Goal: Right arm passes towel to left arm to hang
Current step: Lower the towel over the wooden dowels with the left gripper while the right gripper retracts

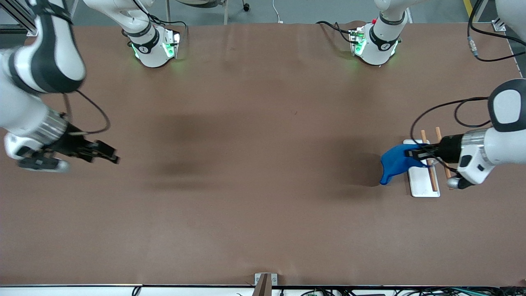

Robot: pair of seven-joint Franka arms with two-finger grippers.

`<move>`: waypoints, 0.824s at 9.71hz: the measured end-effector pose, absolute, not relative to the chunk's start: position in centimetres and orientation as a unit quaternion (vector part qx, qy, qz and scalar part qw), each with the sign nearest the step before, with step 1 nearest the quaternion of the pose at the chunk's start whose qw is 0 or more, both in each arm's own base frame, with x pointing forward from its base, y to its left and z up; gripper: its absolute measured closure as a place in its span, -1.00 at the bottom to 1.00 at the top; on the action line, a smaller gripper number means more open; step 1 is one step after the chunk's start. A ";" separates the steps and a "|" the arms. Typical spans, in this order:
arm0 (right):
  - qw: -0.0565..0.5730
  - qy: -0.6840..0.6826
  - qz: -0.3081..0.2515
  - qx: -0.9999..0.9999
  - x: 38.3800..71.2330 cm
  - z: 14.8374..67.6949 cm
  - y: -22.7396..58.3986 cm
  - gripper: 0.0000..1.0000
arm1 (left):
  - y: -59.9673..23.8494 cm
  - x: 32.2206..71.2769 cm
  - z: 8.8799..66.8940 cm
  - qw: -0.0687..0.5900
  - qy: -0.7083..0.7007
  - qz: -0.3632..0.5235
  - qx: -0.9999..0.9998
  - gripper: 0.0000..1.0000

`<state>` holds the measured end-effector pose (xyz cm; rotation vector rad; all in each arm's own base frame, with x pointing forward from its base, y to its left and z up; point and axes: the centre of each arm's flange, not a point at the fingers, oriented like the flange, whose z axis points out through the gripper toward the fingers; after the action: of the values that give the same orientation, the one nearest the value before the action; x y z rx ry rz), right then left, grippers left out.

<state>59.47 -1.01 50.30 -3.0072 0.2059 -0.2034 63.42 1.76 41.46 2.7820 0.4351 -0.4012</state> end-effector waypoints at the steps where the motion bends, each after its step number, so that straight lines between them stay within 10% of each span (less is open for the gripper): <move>1: 0.030 0.070 -0.064 -0.995 58.3 53.0 -3.2 -1.00 | 3.7 63.2 41.1 0.128 0.146 -0.137 0.971 0.94; 8: 0.008 0.107 -0.045 -0.993 52.6 69.4 -7.8 -1.00 | 14.0 62.7 39.3 0.046 0.087 -0.104 0.990 0.94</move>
<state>52.59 -7.77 69.43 -3.1050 0.3356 -0.1409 62.69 13.98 39.28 3.0214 0.2669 -0.3171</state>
